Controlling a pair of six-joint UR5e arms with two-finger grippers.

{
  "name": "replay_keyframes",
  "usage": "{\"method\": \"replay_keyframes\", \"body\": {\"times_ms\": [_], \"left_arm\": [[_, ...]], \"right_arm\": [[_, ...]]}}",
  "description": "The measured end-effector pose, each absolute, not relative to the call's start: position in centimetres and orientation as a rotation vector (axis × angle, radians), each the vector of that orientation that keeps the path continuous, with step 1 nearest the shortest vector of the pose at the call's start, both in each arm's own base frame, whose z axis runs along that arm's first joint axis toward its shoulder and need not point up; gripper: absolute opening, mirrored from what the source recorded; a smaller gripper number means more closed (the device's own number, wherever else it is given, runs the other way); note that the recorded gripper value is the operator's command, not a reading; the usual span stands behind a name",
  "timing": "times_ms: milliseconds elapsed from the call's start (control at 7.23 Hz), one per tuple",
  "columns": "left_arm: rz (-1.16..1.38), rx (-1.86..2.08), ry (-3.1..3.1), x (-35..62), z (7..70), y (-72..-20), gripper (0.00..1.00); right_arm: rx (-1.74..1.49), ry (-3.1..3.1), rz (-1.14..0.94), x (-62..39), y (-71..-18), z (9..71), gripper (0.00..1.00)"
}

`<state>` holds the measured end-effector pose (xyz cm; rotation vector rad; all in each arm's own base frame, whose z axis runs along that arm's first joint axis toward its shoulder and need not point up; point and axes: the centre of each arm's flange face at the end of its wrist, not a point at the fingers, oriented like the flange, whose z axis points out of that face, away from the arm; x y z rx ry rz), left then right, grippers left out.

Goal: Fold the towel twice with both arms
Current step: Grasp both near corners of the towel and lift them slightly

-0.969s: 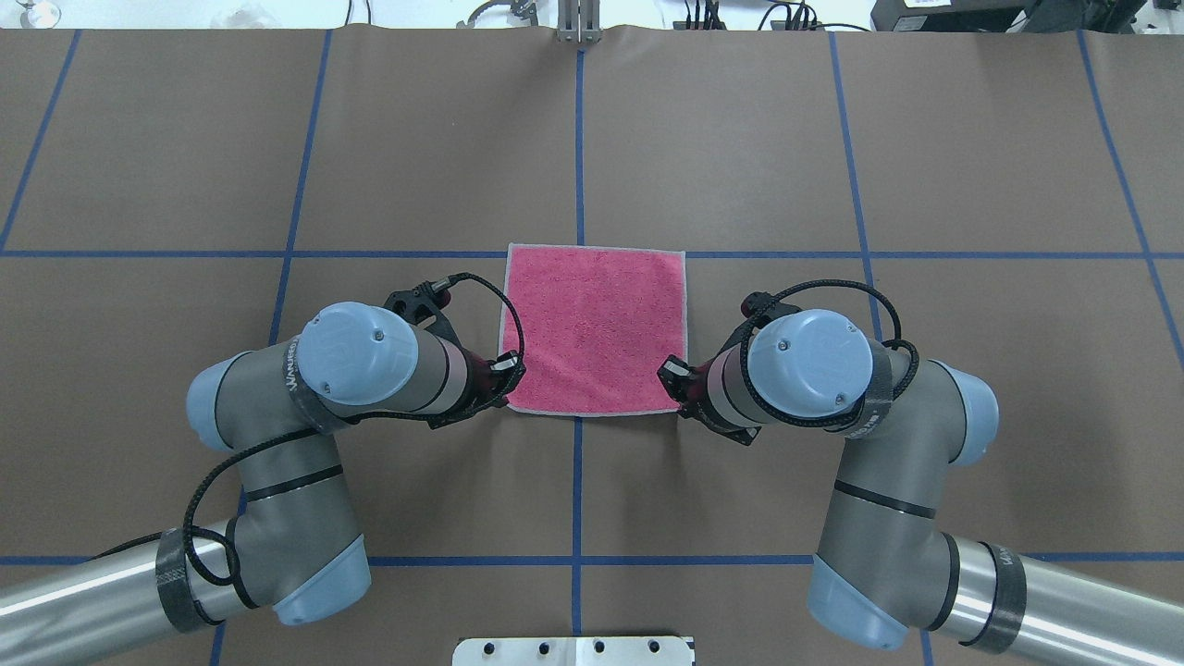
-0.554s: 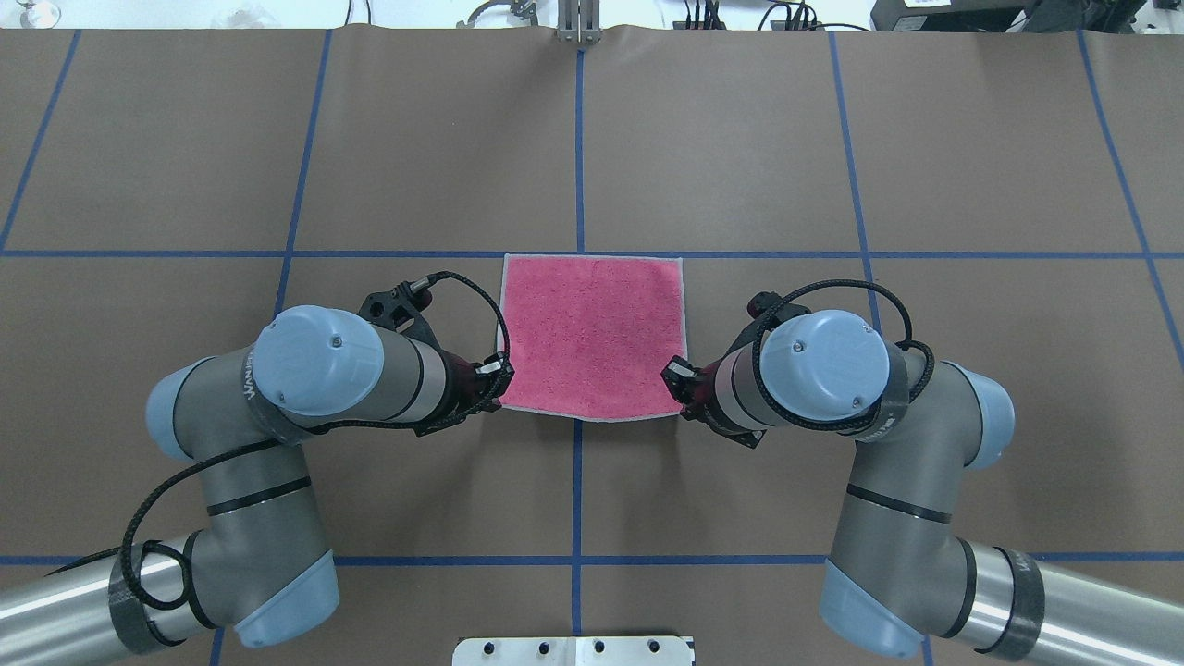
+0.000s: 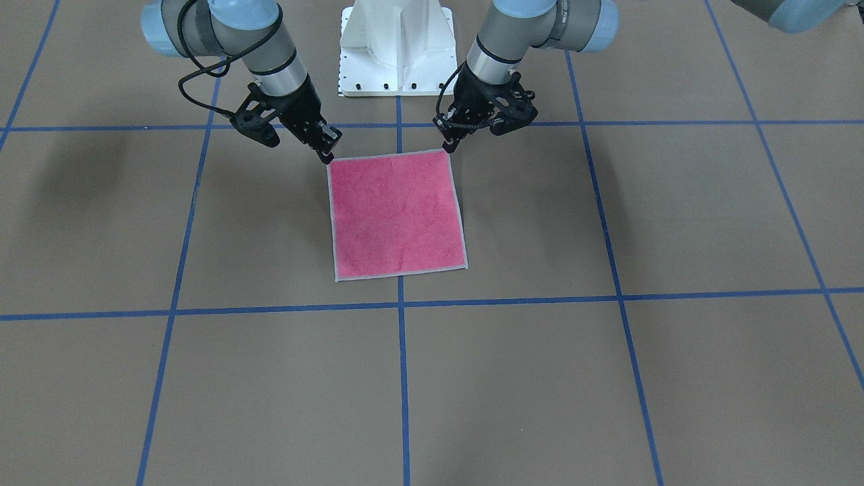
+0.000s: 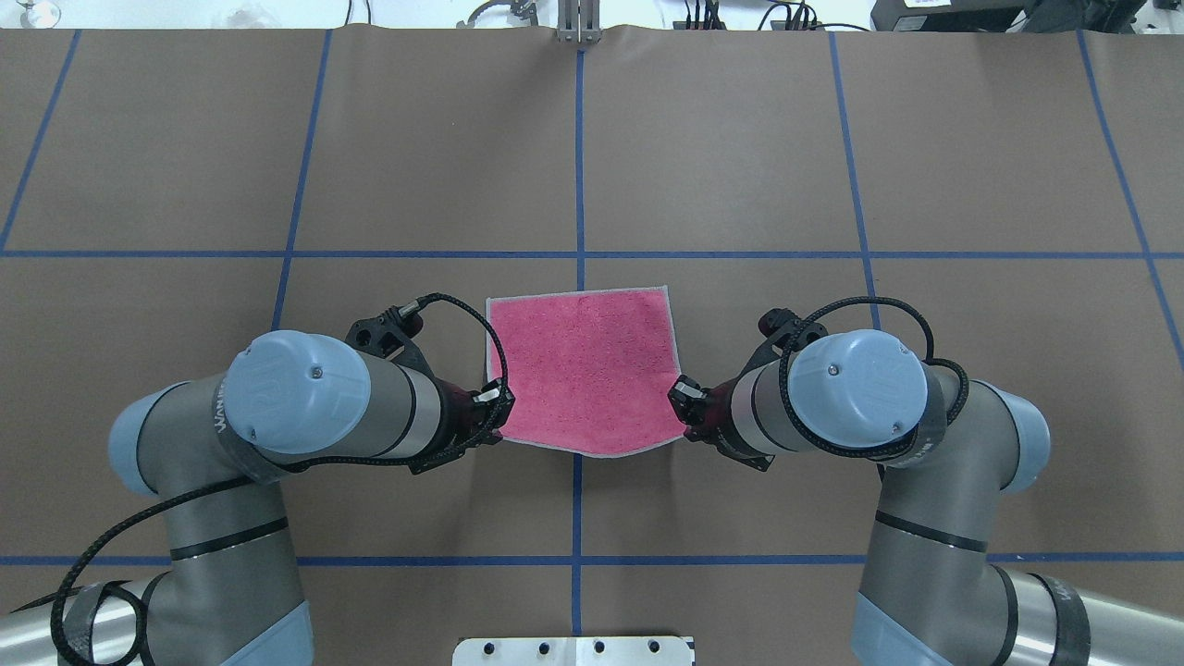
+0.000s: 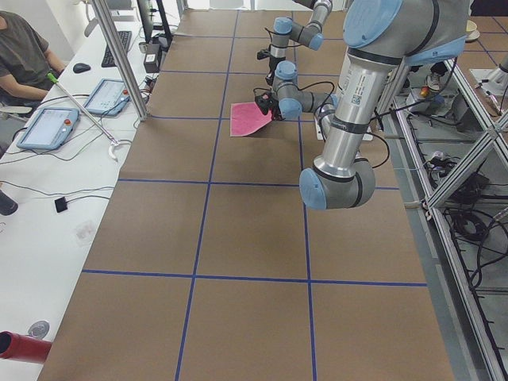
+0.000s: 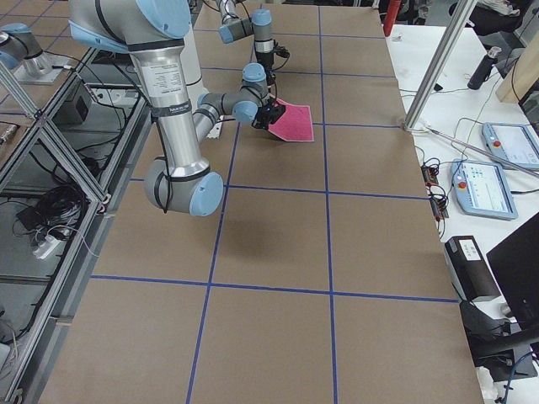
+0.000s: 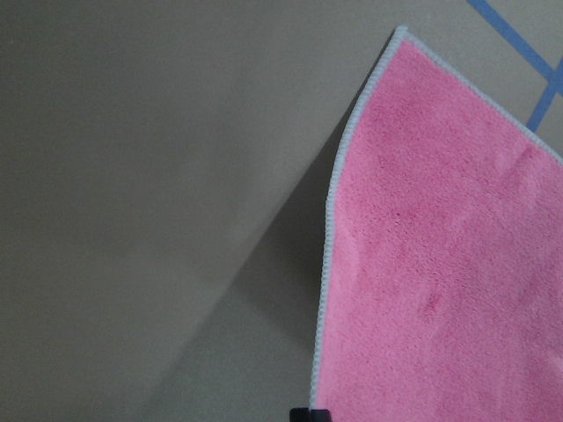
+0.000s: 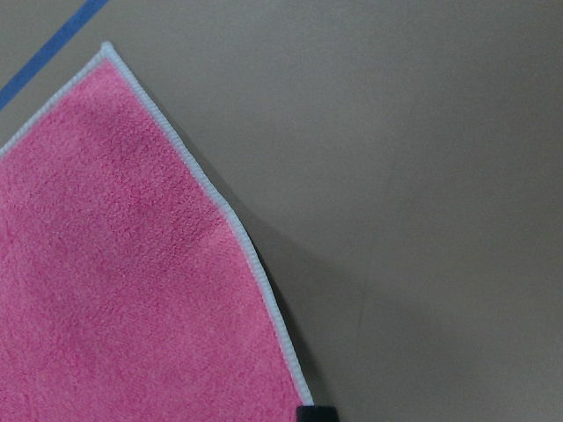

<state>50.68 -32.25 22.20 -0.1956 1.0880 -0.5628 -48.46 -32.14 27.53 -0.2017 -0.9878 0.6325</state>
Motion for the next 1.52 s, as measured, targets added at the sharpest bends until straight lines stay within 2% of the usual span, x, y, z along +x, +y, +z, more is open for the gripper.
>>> {"method": "replay_keyframes", "body": {"times_ms": [1522], "left_arm": [[-0.558, -0.228, 1.062, 51.6, 22.8, -30.4, 0.00]], "right_arm": [[-0.262, -0.983, 0.586, -48.9, -27.2, 27.7, 0.00]]}}
